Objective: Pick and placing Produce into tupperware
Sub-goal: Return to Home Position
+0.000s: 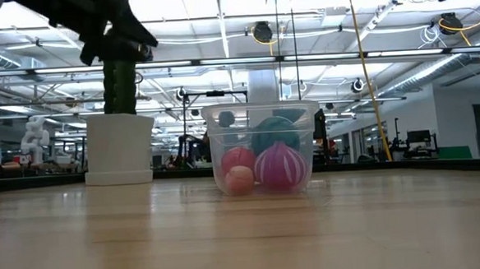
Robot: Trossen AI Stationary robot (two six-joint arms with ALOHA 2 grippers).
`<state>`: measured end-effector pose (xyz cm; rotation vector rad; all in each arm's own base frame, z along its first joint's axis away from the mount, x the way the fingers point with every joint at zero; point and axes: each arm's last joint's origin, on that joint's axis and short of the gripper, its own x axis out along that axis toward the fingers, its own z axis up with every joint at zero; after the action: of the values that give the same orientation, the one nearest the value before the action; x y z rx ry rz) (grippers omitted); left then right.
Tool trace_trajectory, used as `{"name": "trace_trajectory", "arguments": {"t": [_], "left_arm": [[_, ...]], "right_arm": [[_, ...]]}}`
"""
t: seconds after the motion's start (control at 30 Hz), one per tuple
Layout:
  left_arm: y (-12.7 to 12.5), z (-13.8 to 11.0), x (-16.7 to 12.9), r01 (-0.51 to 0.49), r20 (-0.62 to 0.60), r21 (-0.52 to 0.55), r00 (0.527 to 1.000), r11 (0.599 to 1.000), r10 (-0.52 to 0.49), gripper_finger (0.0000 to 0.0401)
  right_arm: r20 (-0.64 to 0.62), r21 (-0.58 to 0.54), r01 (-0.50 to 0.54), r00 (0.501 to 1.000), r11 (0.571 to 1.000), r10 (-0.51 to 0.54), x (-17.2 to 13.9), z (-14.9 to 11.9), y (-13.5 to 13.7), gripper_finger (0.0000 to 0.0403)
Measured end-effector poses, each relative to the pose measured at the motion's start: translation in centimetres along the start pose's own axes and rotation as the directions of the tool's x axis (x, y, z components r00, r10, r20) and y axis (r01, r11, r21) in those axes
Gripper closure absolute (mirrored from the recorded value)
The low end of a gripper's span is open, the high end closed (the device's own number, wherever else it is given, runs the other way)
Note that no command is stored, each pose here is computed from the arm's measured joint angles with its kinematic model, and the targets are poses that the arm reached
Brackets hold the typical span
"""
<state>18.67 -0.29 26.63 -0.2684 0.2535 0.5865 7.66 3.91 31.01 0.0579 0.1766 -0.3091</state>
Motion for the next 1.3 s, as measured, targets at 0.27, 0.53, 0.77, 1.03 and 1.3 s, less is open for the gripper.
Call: {"name": "trace_trajectory", "arguments": {"t": [0.27,0.53,0.77,1.03,1.3], "left_arm": [[3.0,-0.8,0.8,-0.175,-0.052,-0.051,0.984,0.983,0.173,0.0148],[4.8,-0.2,-1.6,-0.126,0.094,-0.098,0.986,0.987,0.135,0.0148],[6.8,0.4,-5.3,-0.149,0.204,-0.127,0.964,0.981,0.173,0.0148],[8.4,-0.4,-8.2,-0.154,0.227,-0.158,0.956,0.975,0.188,0.0148],[9.0,-1.3,-9.1,-0.137,0.202,-0.203,0.963,0.970,0.179,0.0148]], "right_arm": [[0.040,0.035,-0.014,0.999,0.999,0.013,-0.9,-1.6,-2.3,0.0048],[0.136,0.031,-0.035,0.990,0.999,0.031,-1.7,-2.3,-4.0,0.0048],[0.192,0.044,-0.043,0.981,0.998,0.033,-2.0,-2.7,-4.6,0.0048],[0.208,0.106,0.059,0.975,0.993,-0.080,-2.3,-2.7,-5.6,0.0048],[0.187,0.178,0.115,0.971,0.977,-0.148,-0.9,-5.3,-4.1,0.0048]]}}
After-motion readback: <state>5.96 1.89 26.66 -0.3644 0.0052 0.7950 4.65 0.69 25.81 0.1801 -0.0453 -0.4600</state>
